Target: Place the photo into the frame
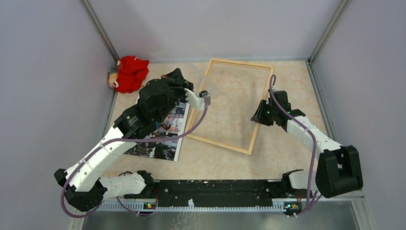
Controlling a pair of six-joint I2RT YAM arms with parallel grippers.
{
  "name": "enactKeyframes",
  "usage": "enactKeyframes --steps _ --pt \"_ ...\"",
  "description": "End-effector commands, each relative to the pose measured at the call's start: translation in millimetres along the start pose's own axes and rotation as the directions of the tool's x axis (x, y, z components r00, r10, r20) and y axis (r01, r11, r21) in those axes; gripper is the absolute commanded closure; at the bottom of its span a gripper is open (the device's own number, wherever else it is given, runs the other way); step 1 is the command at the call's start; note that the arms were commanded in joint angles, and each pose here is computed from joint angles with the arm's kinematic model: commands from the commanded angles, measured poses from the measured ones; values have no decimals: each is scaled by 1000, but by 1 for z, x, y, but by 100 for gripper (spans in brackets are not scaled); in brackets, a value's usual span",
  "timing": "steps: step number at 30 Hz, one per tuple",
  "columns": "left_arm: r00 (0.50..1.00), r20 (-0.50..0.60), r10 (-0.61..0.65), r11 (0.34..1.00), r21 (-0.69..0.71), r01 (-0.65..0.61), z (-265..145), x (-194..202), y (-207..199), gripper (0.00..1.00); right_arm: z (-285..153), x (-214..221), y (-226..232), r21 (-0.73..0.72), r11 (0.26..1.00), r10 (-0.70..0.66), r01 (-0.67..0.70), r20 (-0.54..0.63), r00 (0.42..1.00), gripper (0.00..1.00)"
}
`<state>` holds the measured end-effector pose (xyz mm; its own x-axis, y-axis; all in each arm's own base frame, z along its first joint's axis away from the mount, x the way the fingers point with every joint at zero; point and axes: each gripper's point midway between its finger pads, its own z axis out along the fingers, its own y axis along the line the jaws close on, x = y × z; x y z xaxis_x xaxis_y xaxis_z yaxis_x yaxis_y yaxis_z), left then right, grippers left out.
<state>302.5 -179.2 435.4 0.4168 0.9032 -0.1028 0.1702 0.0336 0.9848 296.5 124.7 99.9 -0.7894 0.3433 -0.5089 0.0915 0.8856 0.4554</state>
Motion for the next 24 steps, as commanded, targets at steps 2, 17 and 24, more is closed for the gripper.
enactKeyframes --steps 2,17,24 --pt "997 -73 -16 994 -109 8 -5 23 32 100 24 -14 -27 136 973 -181 189 -69 981 66" --pt "985 -169 -42 958 -285 -8 -23 70 96 100 38 -37 -56 324 918 -218 229 -70 973 4" --pt "960 -266 -83 960 -279 5 -19 118 98 100 8 -83 42 228 929 -322 291 115 940 1"
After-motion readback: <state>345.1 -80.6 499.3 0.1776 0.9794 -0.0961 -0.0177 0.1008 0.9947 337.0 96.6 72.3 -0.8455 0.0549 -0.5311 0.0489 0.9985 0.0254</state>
